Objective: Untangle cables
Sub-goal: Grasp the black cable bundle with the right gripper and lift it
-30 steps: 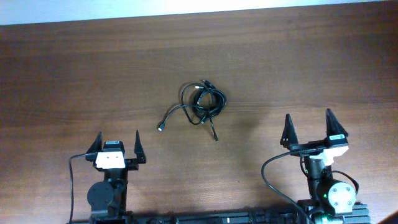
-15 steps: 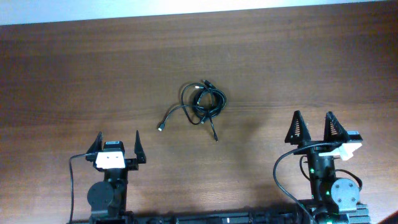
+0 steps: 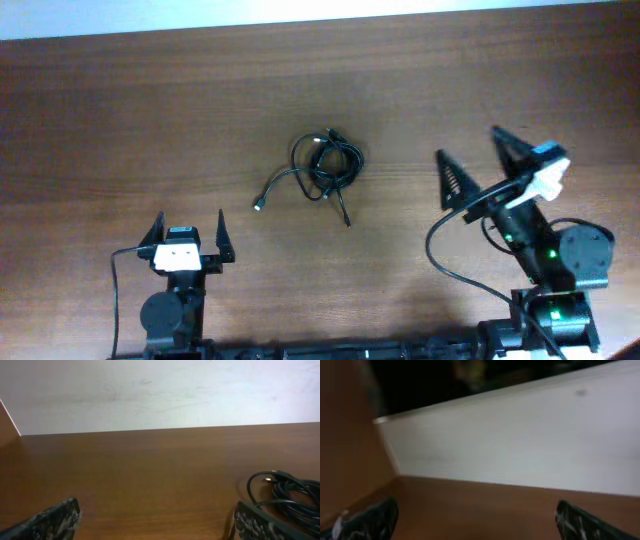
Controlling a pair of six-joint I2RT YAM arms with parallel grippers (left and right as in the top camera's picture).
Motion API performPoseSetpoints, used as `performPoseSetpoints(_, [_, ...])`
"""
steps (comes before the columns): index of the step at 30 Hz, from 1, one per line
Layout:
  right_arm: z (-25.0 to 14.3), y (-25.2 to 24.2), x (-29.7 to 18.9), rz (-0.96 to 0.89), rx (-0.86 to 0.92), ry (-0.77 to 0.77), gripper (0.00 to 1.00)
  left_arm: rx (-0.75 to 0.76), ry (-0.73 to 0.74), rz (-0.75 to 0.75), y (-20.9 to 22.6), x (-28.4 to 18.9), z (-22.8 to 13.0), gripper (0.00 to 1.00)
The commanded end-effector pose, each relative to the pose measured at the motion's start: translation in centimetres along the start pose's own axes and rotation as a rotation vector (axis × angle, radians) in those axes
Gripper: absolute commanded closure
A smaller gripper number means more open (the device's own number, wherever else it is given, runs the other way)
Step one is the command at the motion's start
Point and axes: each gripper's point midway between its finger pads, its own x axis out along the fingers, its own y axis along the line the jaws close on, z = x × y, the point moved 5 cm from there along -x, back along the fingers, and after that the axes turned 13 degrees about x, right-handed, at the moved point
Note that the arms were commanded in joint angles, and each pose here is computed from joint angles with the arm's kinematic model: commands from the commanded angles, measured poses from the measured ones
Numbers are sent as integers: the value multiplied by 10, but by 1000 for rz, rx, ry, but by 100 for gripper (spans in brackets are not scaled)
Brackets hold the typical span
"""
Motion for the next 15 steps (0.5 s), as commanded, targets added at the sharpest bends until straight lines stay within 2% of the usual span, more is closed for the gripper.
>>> performPoseSetpoints(1, [-4,13,12,141,48,77,2,-10,0,-7,-1,0,-2,1])
performPoseSetpoints(2, [-5,2,21,89,95,95,1,-10,0,-7,-1,0,-2,1])
performPoseSetpoints(4, [-13,-13,41,17,192,211,8,-10,0,-7,-1,0,-2,1])
performPoseSetpoints(8, [-39,-38,68,-125,385,490,16,-10,0,-7,-1,0,-2,1])
performPoseSetpoints(10, [-63,-34,70,-43,531,630,1,-10,0,-7,-1,0,-2,1])
performPoseSetpoints(12, [-77,-43,74,-68,566,671,2,-10,0,-7,-1,0,-2,1])
performPoseSetpoints(14, [-98,-79,84,-242,540,672,1,-10,0,-7,-1,0,-2,1])
performPoseSetpoints(15, [-122,-102,91,-338,428,707,9,-10,0,-7,-1,0,-2,1])
